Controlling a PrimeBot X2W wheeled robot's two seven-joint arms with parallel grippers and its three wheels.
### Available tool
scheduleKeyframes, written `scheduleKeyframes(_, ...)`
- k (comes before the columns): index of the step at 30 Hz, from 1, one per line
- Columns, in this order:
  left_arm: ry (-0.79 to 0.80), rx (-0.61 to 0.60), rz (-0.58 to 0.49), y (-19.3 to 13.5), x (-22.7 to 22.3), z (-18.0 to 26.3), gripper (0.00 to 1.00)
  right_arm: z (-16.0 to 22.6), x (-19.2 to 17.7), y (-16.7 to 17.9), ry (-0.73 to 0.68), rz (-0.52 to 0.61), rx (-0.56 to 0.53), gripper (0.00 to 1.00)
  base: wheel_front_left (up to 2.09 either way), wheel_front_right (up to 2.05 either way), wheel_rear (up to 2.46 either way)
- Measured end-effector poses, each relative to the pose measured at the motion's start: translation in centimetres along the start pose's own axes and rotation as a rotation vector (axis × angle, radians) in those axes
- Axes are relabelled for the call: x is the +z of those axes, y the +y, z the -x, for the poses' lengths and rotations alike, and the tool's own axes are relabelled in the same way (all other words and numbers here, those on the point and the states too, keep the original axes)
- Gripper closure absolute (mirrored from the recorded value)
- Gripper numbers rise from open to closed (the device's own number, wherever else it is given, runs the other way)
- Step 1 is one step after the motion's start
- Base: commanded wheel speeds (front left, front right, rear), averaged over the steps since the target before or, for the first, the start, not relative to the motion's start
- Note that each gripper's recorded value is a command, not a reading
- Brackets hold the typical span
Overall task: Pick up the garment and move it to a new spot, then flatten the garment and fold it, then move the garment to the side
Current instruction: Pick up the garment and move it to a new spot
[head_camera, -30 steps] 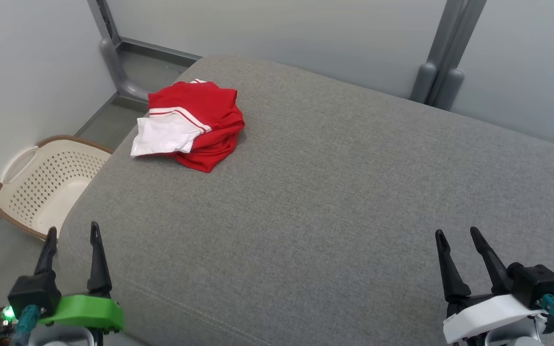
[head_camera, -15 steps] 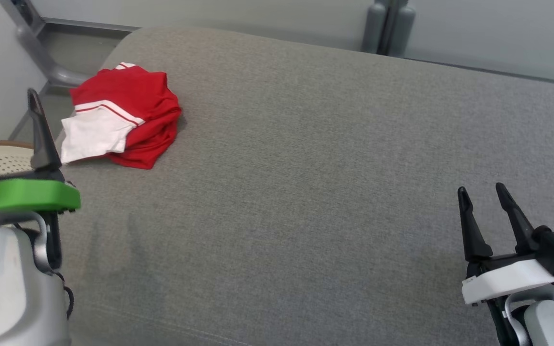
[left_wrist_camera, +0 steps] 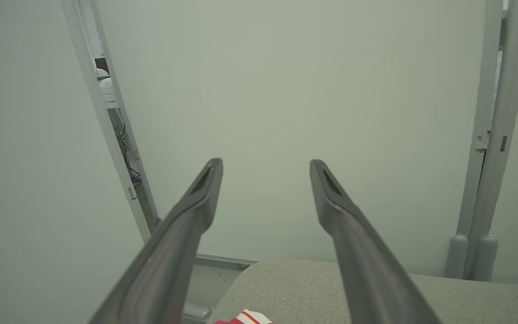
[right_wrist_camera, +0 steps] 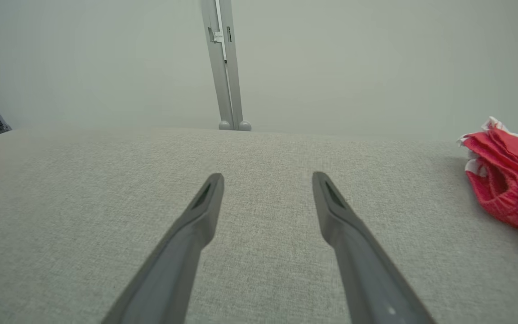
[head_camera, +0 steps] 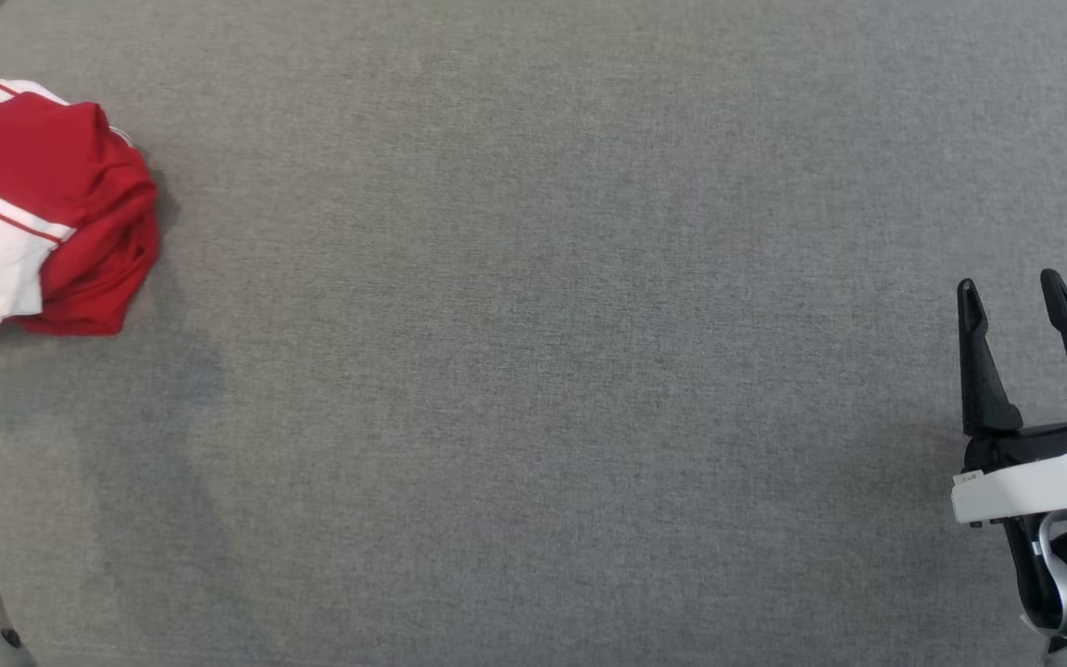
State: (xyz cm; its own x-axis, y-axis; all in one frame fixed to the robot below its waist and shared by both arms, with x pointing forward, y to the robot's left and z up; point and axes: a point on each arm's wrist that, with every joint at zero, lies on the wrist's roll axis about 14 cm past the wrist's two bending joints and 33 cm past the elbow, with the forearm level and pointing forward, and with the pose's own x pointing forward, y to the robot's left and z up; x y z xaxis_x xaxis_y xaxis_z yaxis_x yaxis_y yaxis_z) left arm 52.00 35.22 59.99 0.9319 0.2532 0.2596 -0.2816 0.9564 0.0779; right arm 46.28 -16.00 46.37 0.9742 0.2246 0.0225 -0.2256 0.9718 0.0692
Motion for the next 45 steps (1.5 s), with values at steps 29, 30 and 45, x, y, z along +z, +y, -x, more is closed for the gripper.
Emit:
scheduleKeyframes(29,0.95,0.073,0.184,-2.3,-23.8,7.8,0.0,0.5,-2.8,-3.8,0.076,0.051,-0.073,0.0,0.0,0.0,0.0)
scheduleKeyframes(30,0.958,0.073,0.192,-2.4,-23.9,7.9,0.53,0.5,-2.8,-3.9,0.076,0.052,-0.074,0.0,0.0,0.0,0.0)
scheduleKeyframes(45,0.717,0.046,0.149,-1.2,-18.3,4.4,1.0,1.1,-0.9,-2.8,0.038,0.037,-0.069,0.0,0.0,0.0,0.0)
